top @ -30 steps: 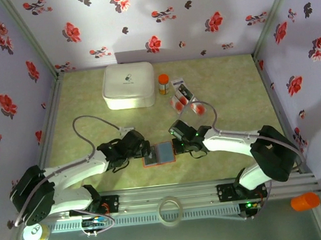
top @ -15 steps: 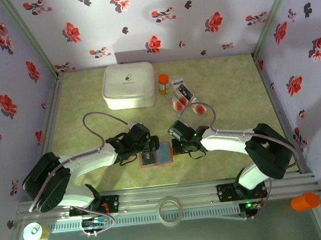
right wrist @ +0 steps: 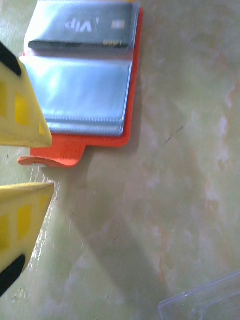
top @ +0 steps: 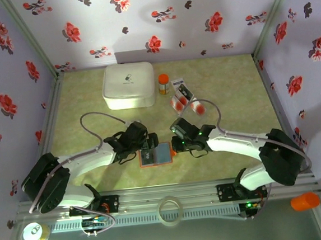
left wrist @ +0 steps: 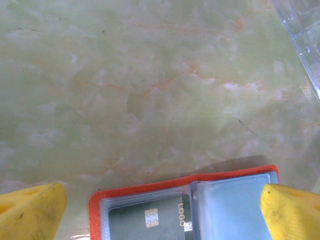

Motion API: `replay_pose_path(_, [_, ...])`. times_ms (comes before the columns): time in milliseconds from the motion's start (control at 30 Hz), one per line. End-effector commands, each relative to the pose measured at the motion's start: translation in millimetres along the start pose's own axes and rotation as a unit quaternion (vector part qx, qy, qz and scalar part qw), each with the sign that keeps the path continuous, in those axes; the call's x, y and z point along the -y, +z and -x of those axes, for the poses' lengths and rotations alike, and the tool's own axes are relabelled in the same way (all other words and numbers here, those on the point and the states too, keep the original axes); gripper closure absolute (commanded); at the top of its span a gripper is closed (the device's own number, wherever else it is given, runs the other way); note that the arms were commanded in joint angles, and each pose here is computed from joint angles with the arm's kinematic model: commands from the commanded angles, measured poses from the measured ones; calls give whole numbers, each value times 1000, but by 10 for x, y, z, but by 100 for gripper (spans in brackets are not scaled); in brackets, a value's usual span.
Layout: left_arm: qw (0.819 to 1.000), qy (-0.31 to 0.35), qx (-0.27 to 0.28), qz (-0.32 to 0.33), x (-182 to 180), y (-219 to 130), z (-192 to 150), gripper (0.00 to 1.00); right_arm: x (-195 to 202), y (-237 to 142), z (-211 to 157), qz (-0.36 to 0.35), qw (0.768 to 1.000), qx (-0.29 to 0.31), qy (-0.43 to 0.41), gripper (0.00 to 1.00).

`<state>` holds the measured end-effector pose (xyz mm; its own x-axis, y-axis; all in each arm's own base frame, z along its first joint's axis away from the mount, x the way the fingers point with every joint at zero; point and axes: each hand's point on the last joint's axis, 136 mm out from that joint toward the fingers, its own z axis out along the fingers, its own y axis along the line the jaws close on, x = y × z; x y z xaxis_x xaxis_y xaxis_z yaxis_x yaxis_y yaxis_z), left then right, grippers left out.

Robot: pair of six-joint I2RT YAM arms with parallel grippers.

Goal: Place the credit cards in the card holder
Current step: Close the card holder at the center of the table.

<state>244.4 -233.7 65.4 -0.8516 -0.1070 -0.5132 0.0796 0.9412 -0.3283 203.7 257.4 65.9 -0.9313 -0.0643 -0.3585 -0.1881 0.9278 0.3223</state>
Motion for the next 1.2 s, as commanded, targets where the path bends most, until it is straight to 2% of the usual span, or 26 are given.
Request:
replay_pose_path(0, [1000, -23, 11, -2, -73, -49, 44, 0, -175, -91, 16, 21, 1000, 0, 0, 80])
replay_pose_path(267, [999, -32, 15, 4, -180, -76, 58, 0, -427, 68, -54, 45, 999, -17, -11, 92])
replay_pose_path(433, [999, -36, 17, 5, -219, -98, 58, 0, -501, 229, -112, 45, 998, -33, -18, 95])
replay_pose_path(867, [999, -35, 5, -13, -168, -67, 19, 0, -159, 592, -411, 1, 998, -67, -1, 98])
replay_pose_path(1167, [998, -44, -9, -33, -69, 45, -18, 0, -97, 634, -482, -1, 997, -71, 4, 99])
